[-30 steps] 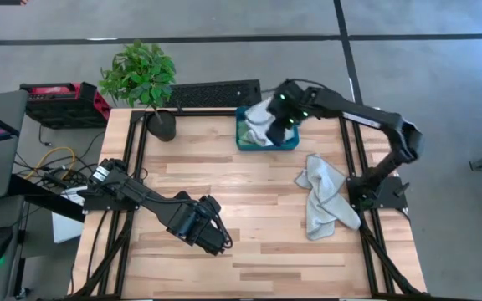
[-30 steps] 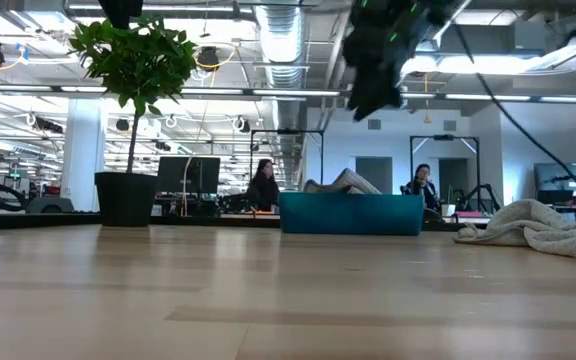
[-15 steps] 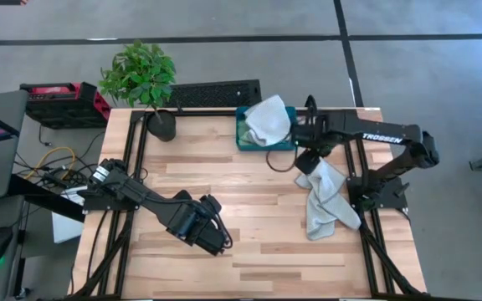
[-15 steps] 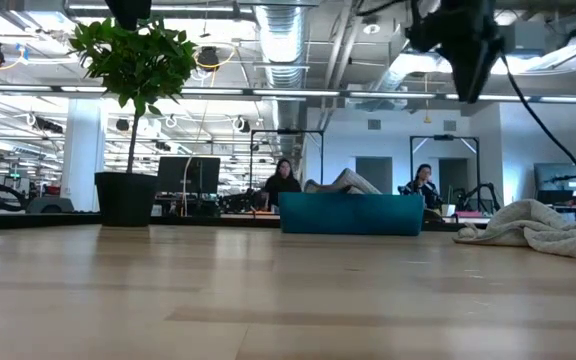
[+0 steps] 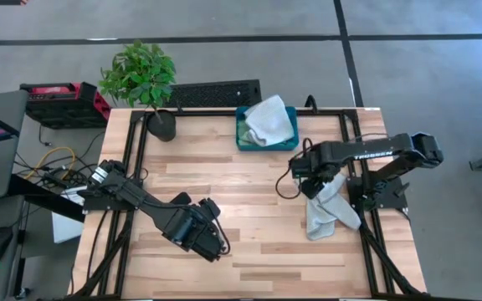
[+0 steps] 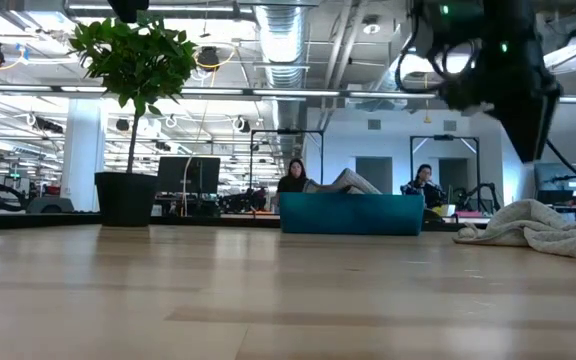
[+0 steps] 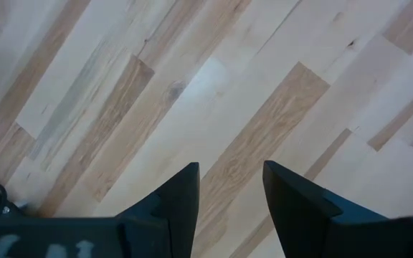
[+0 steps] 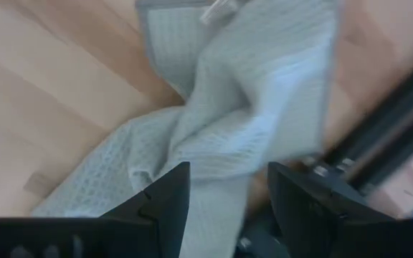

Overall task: Fold microfiber towels
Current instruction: Fold the gray towel

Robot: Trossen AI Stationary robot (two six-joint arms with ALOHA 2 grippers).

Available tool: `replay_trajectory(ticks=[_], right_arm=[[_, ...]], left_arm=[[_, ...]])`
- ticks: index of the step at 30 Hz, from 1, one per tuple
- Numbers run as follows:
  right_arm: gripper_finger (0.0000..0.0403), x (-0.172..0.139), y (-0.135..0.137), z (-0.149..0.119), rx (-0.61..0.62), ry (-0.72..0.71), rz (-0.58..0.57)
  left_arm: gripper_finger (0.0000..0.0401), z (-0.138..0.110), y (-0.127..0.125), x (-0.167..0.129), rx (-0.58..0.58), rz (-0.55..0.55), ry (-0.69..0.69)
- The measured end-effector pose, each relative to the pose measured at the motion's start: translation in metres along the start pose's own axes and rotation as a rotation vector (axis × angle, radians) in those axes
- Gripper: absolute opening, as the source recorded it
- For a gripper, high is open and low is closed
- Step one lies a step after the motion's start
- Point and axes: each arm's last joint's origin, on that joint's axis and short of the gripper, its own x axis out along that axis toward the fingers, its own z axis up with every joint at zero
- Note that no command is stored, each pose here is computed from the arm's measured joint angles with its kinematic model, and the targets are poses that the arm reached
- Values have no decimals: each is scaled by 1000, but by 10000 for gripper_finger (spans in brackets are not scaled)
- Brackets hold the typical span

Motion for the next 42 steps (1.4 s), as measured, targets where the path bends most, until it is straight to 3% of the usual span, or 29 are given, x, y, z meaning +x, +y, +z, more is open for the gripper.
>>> replay_trajectory(ticks=[4,9,14,22,26,32,37,42], right_arm=[[209,24,0,1,13,6,9],[209,34,-10,6,73,-21,-52],[209,39,-16,16,53,-44,-22],[206,63,-32,17,96,36,-16],[164,66,-33,18,84,10,-32],[23,66,-28,25,-21,-58,13],[19,51,-22,30,-45,-97,55],[8,5,3,36,-149,-250,148]], left_arm=[[148,0,0,0,-1,-2,1],[148,0,0,0,-1,-5,4],[148,0,0,0,-2,-6,5],[148,0,-1,0,-2,-8,5],[148,0,-1,0,-2,-8,4],[148,0,-1,0,-2,-8,5],[148,0,-1,0,-2,-8,5],[148,0,-1,0,-2,-9,8]])
